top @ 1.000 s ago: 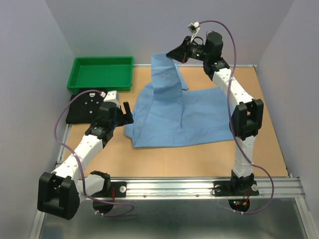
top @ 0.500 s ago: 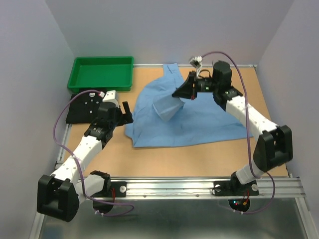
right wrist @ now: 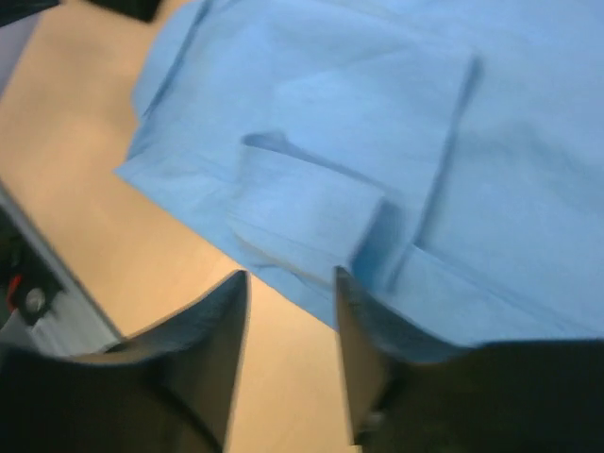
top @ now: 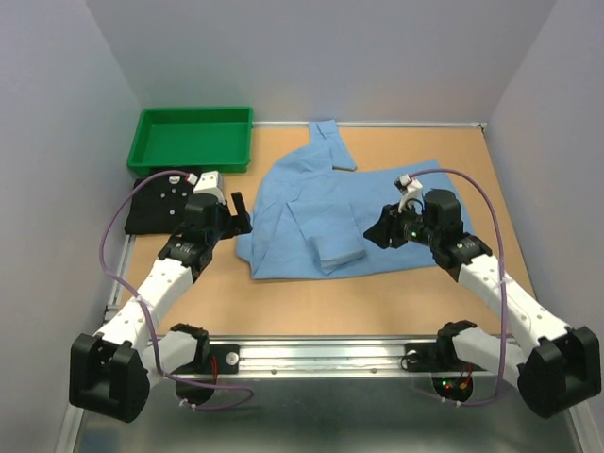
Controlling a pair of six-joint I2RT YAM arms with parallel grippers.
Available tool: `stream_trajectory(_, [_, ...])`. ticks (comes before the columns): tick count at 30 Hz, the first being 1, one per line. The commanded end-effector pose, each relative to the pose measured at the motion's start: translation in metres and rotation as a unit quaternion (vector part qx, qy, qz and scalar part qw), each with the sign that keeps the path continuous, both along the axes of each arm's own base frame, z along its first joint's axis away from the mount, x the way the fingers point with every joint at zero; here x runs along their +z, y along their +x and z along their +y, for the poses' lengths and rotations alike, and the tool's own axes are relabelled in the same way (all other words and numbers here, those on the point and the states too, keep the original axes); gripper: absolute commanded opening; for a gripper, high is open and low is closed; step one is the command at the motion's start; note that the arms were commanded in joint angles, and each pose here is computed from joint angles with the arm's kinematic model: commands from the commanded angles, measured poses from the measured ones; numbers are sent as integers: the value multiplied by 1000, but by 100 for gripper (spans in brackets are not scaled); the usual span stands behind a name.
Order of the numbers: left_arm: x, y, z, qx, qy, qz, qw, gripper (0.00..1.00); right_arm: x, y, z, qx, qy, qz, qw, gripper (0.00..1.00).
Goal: Fold and stack the long sleeve shirts
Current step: Fold the shirt
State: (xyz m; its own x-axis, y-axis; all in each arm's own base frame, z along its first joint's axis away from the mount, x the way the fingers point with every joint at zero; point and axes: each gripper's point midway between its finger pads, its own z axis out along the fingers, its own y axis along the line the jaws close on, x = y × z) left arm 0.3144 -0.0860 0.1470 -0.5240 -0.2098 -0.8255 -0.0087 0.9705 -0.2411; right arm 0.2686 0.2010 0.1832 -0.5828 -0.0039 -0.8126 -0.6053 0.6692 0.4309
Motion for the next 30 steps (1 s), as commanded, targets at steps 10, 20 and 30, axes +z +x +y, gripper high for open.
stream_trajectory(10, [18, -11, -75, -173, -105, -5, 979, 96, -49, 2, -84, -321, -47, 122, 938, 74])
stream_trajectory(20, [-18, -26, -159, -263, -157, 105, 946, 95, -73, 14, -103, -420, -48, 164, 891, 73])
stream_trajectory(30, [-43, -25, -206, -272, -160, 144, 938, 81, -86, 12, -97, -431, -23, 191, 881, 73])
